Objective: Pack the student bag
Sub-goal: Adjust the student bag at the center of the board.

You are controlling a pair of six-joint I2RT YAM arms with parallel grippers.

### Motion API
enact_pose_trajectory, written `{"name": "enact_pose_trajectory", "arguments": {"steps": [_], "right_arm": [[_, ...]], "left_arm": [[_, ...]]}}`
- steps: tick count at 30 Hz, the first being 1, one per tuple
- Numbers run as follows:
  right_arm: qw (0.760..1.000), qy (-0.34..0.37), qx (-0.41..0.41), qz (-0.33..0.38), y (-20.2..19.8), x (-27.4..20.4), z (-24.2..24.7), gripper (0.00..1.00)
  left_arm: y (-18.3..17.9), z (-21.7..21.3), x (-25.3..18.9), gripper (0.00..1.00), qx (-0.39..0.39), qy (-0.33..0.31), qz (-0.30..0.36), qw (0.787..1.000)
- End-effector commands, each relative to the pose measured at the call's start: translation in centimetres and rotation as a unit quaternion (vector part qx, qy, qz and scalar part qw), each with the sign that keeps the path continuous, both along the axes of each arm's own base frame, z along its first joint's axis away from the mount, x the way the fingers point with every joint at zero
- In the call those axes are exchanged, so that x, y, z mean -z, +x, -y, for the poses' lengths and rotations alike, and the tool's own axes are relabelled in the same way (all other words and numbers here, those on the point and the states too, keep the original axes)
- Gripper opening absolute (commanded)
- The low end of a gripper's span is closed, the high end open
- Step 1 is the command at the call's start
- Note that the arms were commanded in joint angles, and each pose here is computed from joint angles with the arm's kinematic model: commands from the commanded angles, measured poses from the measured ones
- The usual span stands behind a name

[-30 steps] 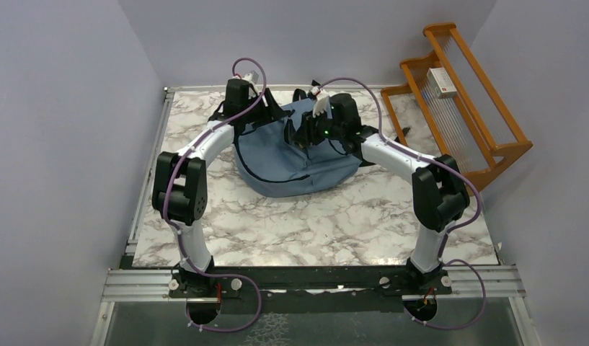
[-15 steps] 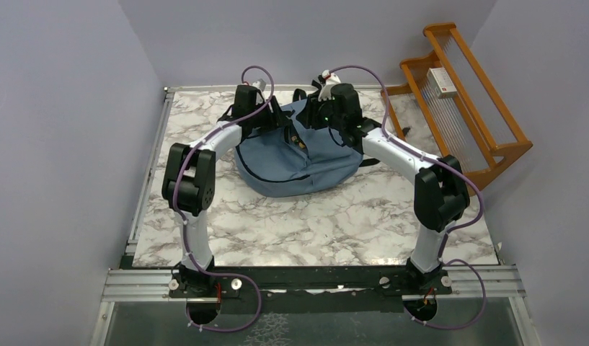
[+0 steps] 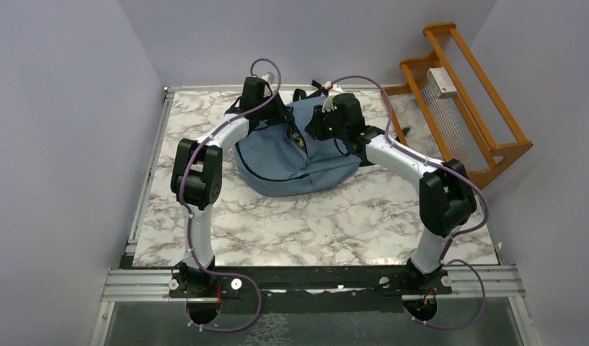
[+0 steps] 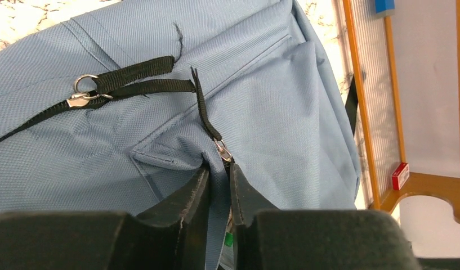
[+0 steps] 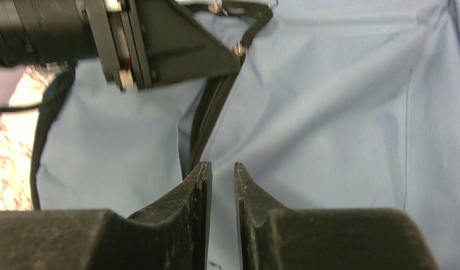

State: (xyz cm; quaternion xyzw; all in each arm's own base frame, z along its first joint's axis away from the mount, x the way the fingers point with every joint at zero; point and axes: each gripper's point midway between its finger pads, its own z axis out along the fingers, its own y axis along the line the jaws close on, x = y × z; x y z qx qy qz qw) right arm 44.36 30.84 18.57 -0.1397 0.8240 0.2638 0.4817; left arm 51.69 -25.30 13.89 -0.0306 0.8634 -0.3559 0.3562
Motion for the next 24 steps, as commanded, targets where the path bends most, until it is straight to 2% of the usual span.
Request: {"name": "enact_pose_trajectory", "arguments": {"steps": [1, 9, 14, 19, 22, 24], "right_arm": [[0.999, -0.019, -0.03, -0.017, -2.7, 0.6, 0.7, 0.25], [0.992, -0.008, -0.113, -0.055, -7.1, 4.1, 0.1, 0.2], [0.99, -0.025, -0.11, -0.088, -8.2, 7.8, 0.8, 0.19], [0.99, -0.037, -0.105, -0.088, -9.0, 8.4, 1.8, 0.18], [0.993, -0.036, -0.097, -0.059, -9.2, 6.2, 2.5, 0.19], [0.995, -0.03, -0.092, -0.035, -9.3, 4.2, 2.8, 0.19]], "left_arm": [[1.2, 1.3, -1.5, 0.17, 0.014, -0.028, 0.007, 0.999], [3.2, 2.3, -2.6, 0.0, 0.006, -0.059, -0.007, 0.998], [3.3, 3.1, -4.8, 0.0, 0.019, -0.085, 0.0, 0.996], [0.8, 3.5, -4.7, 0.0, 0.045, -0.082, -0.006, 0.996], [-1.7, 3.3, -3.5, 0.0, 0.054, -0.07, -0.014, 0.996], [-3.1, 3.5, -4.3, 0.0, 0.062, -0.07, -0.004, 0.996]]}}
